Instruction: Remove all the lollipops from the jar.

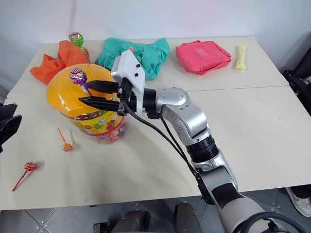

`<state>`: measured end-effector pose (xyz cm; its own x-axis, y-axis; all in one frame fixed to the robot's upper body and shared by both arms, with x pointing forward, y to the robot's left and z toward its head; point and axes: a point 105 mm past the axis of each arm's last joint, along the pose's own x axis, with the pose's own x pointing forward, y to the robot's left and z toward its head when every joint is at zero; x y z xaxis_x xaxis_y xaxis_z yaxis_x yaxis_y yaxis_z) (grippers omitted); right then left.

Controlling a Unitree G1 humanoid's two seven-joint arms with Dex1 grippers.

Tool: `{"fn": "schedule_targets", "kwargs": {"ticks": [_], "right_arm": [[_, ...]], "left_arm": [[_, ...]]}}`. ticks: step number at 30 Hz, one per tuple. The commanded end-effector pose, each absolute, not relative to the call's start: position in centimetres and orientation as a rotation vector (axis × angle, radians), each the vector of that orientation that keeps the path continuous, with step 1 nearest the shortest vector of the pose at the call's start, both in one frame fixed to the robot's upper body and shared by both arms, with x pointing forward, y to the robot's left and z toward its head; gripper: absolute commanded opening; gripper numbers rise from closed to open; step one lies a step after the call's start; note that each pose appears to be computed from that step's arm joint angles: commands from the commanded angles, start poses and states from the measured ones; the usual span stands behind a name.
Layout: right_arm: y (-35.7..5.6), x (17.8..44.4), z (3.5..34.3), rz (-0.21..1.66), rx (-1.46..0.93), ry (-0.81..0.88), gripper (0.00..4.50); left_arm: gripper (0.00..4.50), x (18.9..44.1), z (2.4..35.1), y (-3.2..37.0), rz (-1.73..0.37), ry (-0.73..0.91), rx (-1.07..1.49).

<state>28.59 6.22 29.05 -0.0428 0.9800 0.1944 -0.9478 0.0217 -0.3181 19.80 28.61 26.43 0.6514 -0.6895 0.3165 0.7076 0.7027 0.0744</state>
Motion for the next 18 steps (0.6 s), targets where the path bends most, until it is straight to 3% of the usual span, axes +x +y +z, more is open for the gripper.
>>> {"fn": "schedule_targets", "kwargs": {"ticks": [1,2,7,10,13,18], "right_arm": [[5.7,28.3,31.5,1.561,-0.047,-0.512,0.38],[5.4,28.4,32.0,1.559,-0.013,-0.53,0.01],[2.4,28.7,34.7,1.561,0.147,-0.67,0.01],[-2.4,30.3,34.9,1.473,0.129,-0.668,0.01],[-6.3,33.0,31.9,1.337,-0.078,-0.485,0.01],[-15.8,37.1,23.1,1.045,-0.48,-0.008,0.01]], "left_arm": [[2.56,19.3,27.7,28.0,-0.826,-0.379,-0.022],[2.56,19.3,27.8,28.0,-0.83,-0.383,-0.02],[2.56,19.3,28.0,27.5,-0.854,-0.386,-0.007],[2.56,18.9,27.3,26.9,-0.907,-0.314,0.018],[2.56,18.6,26.7,26.6,-0.942,-0.248,0.062],[2.56,17.7,25.1,25.9,-1.016,-0.131,0.129]]}}
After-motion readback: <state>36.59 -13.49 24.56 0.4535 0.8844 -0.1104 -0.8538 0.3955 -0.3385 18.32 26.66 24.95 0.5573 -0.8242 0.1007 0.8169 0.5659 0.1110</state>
